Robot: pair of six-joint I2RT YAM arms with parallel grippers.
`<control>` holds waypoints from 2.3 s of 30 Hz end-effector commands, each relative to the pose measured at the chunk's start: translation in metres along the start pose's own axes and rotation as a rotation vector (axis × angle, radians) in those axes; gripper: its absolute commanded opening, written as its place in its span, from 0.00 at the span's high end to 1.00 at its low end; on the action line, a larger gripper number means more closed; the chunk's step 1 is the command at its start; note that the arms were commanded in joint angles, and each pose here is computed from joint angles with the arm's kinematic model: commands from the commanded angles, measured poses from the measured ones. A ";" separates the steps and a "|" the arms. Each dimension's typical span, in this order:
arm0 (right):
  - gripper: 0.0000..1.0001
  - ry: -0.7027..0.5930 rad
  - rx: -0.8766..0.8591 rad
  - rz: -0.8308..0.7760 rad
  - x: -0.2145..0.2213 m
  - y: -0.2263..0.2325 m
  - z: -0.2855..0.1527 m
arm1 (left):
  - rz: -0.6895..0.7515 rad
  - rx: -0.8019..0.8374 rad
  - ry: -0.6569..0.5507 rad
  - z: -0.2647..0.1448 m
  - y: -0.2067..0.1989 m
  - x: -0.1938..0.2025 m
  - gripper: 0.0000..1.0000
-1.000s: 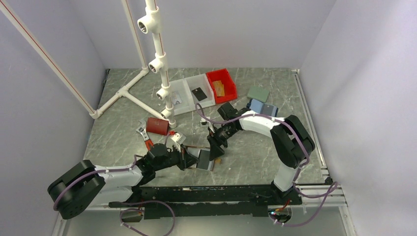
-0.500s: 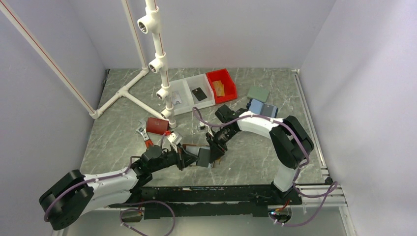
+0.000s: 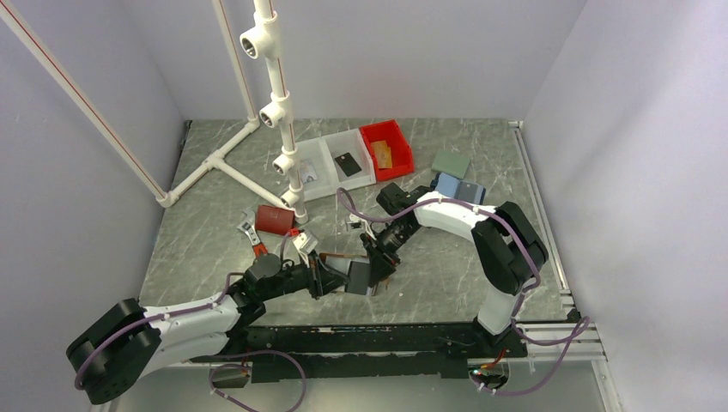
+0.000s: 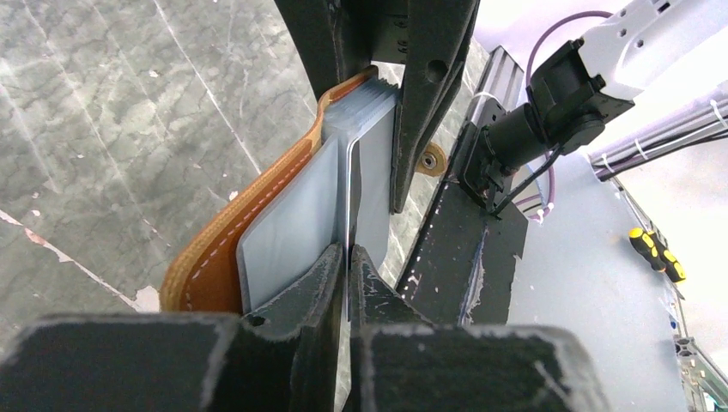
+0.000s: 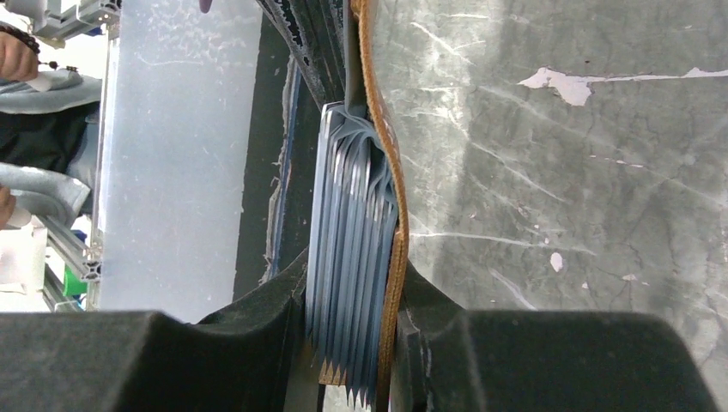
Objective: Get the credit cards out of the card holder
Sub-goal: Remove the card holder.
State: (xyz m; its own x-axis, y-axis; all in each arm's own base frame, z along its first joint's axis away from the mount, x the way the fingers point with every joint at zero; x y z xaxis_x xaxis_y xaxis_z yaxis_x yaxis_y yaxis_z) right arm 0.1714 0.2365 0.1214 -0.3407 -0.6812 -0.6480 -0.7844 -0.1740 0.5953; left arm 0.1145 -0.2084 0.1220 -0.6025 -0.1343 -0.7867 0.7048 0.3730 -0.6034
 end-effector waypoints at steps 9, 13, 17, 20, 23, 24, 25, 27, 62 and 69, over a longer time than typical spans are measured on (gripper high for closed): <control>0.99 -0.081 -0.079 -0.078 -0.021 0.012 -0.001 | -0.007 0.037 -0.008 0.002 -0.007 -0.006 0.91; 0.96 -0.080 -0.076 -0.072 -0.020 0.011 -0.001 | -0.012 0.042 -0.008 0.002 -0.007 -0.005 1.00; 0.88 -0.079 -0.075 -0.073 -0.021 0.011 -0.001 | -0.013 0.030 -0.020 -0.001 -0.005 -0.003 1.00; 0.76 -0.080 -0.081 -0.076 -0.020 0.012 -0.001 | -0.018 -0.004 -0.025 -0.004 -0.002 -0.002 1.00; 0.67 -0.077 -0.090 -0.075 -0.019 0.013 0.000 | -0.020 -0.028 -0.044 -0.008 0.000 -0.002 1.00; 0.63 -0.076 -0.094 -0.076 -0.019 0.013 0.000 | -0.023 -0.034 -0.045 -0.010 0.000 -0.002 1.00; 0.60 -0.075 -0.100 -0.078 -0.018 0.014 0.001 | -0.024 -0.040 -0.048 -0.011 0.000 -0.002 1.00; 0.56 -0.071 -0.107 -0.081 -0.018 0.015 0.002 | -0.022 -0.045 -0.056 -0.013 0.000 -0.002 1.00; 0.95 -0.031 -0.146 -0.089 -0.017 0.018 0.009 | -0.009 -0.035 -0.118 -0.032 -0.006 -0.004 1.00; 0.96 -0.013 -0.128 -0.076 -0.015 0.014 0.008 | -0.021 -0.057 -0.121 -0.033 -0.004 -0.003 1.00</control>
State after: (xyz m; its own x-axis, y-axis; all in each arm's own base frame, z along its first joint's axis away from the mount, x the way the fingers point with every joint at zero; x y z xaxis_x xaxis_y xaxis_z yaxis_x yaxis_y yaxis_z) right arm 0.1598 0.2444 0.1265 -0.2937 -0.6801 -0.6717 -0.7436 -0.2790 0.6076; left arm 0.0959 -0.1806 0.1275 -0.5845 -0.2073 -0.7845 0.6812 0.3999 -0.6132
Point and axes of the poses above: each gripper's point midway between its finger pads, its own z axis out along the fingers, its own y axis along the line the jaws close on, x = y × z, the point moved 7 cm from there along -z, back along the fingers, and after that the axes turned 2 degrees about -z, right-handed, at the moved point
